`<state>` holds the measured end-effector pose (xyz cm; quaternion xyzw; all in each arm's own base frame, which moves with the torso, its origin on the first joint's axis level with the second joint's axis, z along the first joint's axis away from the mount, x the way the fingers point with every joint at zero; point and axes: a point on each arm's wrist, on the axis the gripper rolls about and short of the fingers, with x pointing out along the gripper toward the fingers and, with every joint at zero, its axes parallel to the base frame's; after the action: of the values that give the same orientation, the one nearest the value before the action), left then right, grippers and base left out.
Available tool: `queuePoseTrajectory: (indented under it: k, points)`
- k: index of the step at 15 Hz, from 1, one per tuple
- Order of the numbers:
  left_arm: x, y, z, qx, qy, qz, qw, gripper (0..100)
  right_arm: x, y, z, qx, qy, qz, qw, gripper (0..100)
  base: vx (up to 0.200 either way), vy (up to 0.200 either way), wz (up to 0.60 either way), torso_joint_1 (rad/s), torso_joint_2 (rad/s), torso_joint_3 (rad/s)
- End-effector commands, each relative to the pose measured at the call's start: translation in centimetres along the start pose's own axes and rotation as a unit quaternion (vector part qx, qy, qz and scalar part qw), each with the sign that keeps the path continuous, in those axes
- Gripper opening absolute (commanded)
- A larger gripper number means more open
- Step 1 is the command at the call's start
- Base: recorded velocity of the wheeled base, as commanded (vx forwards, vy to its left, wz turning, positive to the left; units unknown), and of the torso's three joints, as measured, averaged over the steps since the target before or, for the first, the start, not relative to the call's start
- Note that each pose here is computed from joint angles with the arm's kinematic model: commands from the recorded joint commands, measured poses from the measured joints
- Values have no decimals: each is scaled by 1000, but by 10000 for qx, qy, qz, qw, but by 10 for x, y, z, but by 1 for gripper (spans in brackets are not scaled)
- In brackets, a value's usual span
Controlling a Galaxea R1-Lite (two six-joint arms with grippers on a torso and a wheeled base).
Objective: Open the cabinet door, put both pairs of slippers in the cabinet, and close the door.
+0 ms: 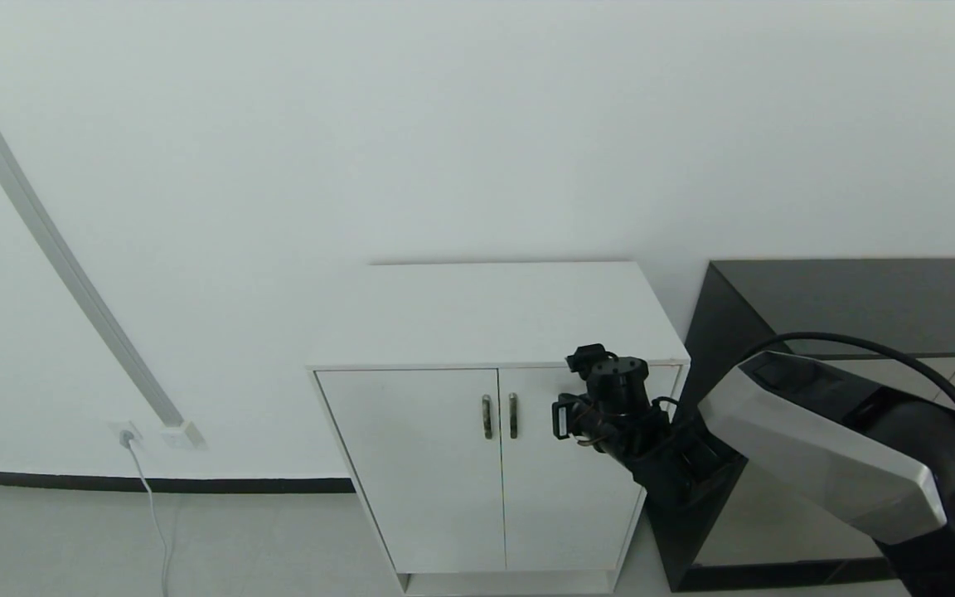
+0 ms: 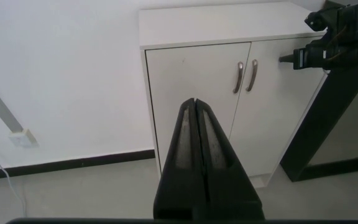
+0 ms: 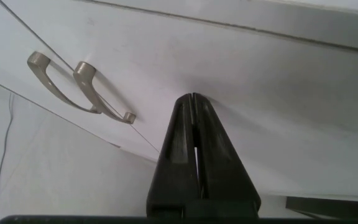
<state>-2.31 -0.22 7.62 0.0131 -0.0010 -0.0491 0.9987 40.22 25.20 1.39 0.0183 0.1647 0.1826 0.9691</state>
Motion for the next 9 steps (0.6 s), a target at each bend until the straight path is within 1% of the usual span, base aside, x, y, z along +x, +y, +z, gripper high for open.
queuePoseTrajectory:
  k: [1,7,9]
  points:
    - [0,0,0,-1,3,1,10000,0,-11,0,6,4,-18,8,10000,0,0,0,0,0,0,0]
    - [0,0,0,-1,3,1,10000,0,-63,-8,18,13,-150,-9,9999,0,0,0,0,0,0,0]
    - [0,0,0,0,-4,1,10000,0,-94,-26,24,-29,-211,-172,9996,0,0,0,0,0,0,0]
